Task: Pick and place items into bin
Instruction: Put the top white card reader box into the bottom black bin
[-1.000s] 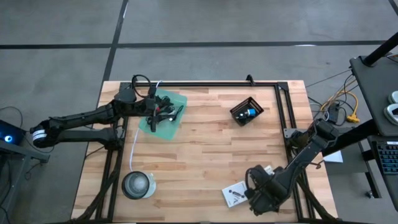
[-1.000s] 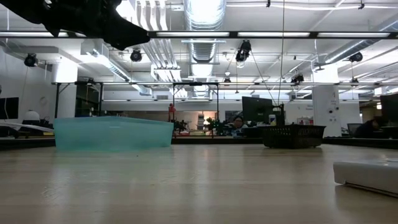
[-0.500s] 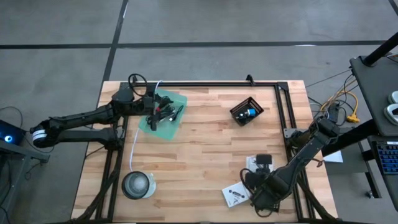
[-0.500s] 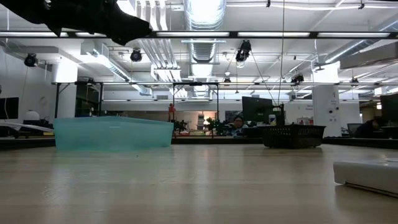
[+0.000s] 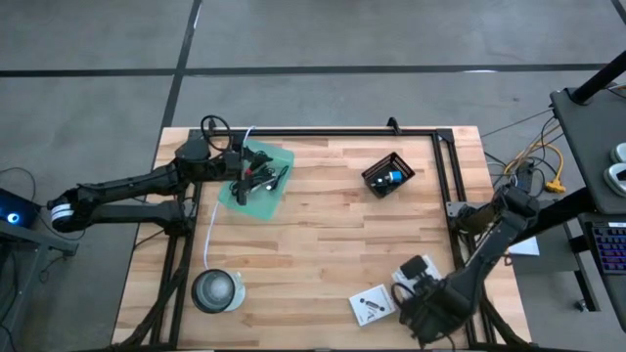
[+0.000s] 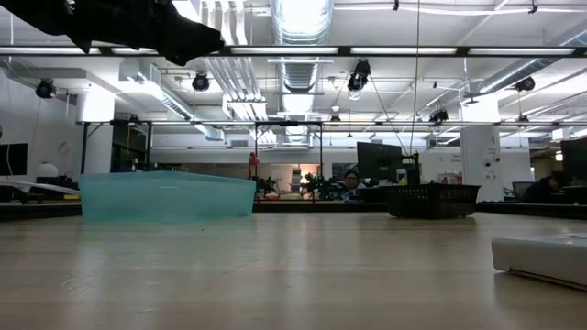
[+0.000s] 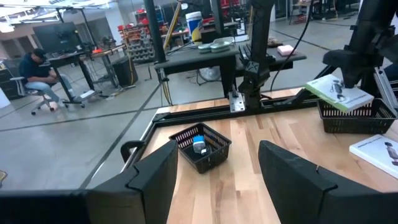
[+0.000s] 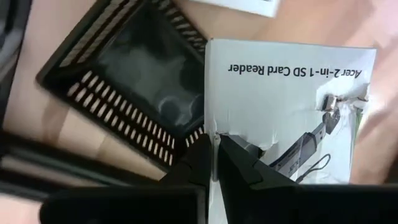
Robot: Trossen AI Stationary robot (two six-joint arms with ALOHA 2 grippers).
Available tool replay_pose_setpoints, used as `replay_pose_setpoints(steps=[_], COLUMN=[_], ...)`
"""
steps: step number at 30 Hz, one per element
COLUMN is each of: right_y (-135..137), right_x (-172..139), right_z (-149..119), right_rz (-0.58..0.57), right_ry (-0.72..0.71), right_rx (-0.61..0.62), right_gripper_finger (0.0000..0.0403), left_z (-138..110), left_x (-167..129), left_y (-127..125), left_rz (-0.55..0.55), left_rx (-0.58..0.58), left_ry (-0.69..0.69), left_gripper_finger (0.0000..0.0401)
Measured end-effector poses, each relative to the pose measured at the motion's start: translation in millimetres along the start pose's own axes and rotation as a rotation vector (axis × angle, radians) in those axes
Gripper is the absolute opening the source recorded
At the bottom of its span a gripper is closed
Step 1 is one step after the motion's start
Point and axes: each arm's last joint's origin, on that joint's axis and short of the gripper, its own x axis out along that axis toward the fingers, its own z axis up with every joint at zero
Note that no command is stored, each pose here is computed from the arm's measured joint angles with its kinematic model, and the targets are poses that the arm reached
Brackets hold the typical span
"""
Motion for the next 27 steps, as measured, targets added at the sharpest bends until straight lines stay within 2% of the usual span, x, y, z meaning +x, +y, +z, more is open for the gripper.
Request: replay_pose_setpoints(steps=[3,7,12,21,27], right_y=[13,33,51,57,61], right_x=[1,6,22,30,31], right_z=[-6,-17,-35,-40,-38], right_rz=[-0.006,-0.019,-0.053,-0.05,-0.025], right_ry=[0.002,0.018,0.075,0.072,0.041], right_rx=[-0.135,-0.238,-0.428,-0.544,-0.609], right_gripper_finger=[0.0008,0.0008,0.0008,0.0008,0.0008], left_z=[0,1,1,0,2], left_x=[0,0,0,0,0], left_y=[0,0,0,0,2], left_rz=[0.001,0.001,0.001,0.01,0.065], left_rx=[0.001,0.002,0.002,-0.004,0.0], left_ry=[-0.002,-0.006,-0.006,-0.004,-0.007], left_gripper_finger=[0.0208,0.0208,0.0208,0.0208,0.0208])
